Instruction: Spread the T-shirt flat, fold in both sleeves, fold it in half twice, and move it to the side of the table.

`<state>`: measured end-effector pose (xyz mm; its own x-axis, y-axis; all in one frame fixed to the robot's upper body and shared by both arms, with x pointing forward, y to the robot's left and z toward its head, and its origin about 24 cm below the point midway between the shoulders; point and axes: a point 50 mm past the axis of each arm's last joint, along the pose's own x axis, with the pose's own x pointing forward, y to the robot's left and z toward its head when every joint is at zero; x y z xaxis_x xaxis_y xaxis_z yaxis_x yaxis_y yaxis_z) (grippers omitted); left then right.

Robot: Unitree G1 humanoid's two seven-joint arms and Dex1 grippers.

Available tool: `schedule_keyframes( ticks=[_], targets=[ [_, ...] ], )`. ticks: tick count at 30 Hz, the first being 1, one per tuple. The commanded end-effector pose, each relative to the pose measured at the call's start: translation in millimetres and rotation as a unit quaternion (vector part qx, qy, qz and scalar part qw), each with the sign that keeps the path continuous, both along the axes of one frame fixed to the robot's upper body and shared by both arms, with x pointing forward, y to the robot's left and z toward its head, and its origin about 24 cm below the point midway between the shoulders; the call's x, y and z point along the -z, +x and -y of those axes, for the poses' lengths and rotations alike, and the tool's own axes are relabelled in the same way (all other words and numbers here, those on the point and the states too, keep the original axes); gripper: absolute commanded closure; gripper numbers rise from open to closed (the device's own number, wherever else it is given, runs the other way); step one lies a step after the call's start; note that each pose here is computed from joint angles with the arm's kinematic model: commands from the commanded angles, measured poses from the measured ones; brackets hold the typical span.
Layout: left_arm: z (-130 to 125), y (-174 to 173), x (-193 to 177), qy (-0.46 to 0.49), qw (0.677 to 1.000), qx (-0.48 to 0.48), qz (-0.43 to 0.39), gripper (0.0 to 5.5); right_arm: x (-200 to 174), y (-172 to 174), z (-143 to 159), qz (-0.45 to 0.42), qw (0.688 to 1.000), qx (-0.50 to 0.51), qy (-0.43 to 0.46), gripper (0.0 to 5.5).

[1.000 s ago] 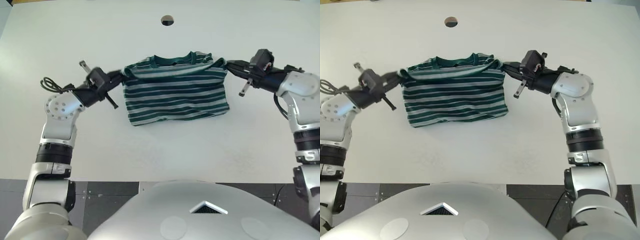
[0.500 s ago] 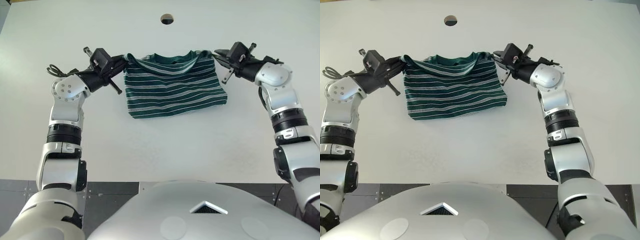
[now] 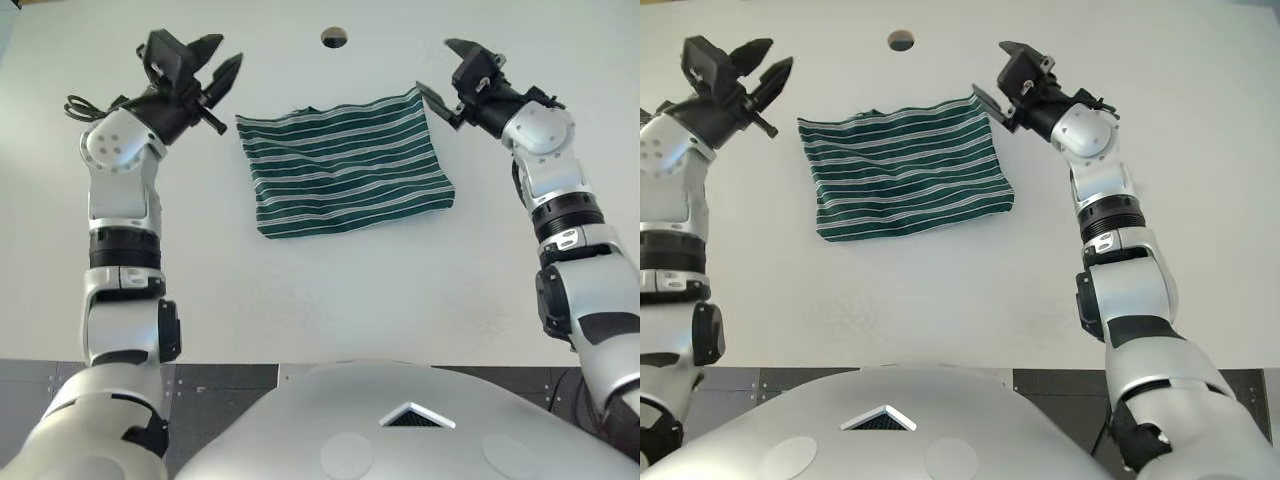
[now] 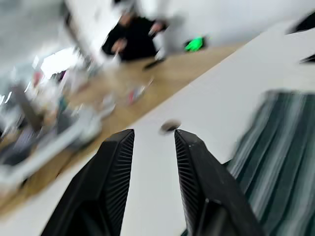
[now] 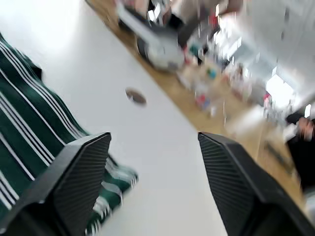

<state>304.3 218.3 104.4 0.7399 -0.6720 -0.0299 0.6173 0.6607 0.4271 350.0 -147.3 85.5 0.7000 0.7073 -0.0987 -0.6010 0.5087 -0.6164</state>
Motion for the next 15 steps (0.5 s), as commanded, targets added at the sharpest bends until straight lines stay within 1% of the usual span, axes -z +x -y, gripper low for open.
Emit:
schedule_keyframes(
  ticks=[1, 3, 5, 6, 7, 8, 9, 11, 12, 13, 14, 15],
  targets=[
    [28, -37, 27, 0.176, 0.975, 0.127, 0.042, 3.98, -4, -8, -8, 0.057, 0.994, -0.063, -0.074, 2.21],
    [34, -50, 48, 0.289, 0.937, 0.185, 0.061, 3.98, 4, -10, -9, 0.069, 0.985, -0.082, -0.138, 2.21],
    [25, -56, 69, 0.415, 0.875, 0.239, 0.074, 3.98, 12, -12, -8, 0.075, 0.964, -0.115, -0.228, 2.21],
    [21, -57, 74, 0.458, 0.845, 0.262, 0.089, 3.98, 15, -12, -8, 0.078, 0.951, -0.133, -0.268, 2.21],
    [19, -56, 75, 0.490, 0.817, 0.283, 0.110, 3.98, 17, -12, -8, 0.076, 0.939, -0.150, -0.300, 2.21],
    [19, -53, 74, 0.524, 0.785, 0.298, 0.147, 3.98, 24, -16, -6, 0.056, 0.924, -0.176, -0.334, 2.21],
    [19, -48, 74, 0.559, 0.745, 0.313, 0.184, 3.98, 31, -21, -4, 0.028, 0.914, -0.198, -0.352, 2.21],
    [20, -37, 71, 0.603, 0.677, 0.339, 0.251, 3.98, 49, -40, 4, -0.041, 0.880, -0.259, -0.396, 2.21],
    [21, -32, 70, 0.615, 0.652, 0.348, 0.274, 3.98, 54, -49, 8, -0.071, 0.864, -0.284, -0.410, 2.21],
    [23, -27, 69, 0.622, 0.634, 0.354, 0.294, 3.98, 56, -57, 10, -0.095, 0.849, -0.305, -0.421, 2.21],
    [28, -19, 67, 0.628, 0.603, 0.366, 0.329, 3.98, 55, -68, 5, -0.119, 0.836, -0.340, -0.414, 2.21],
    [34, -13, 66, 0.627, 0.579, 0.378, 0.359, 3.98, 52, -78, -2, -0.141, 0.829, -0.370, -0.396, 2.21]
  ],
)
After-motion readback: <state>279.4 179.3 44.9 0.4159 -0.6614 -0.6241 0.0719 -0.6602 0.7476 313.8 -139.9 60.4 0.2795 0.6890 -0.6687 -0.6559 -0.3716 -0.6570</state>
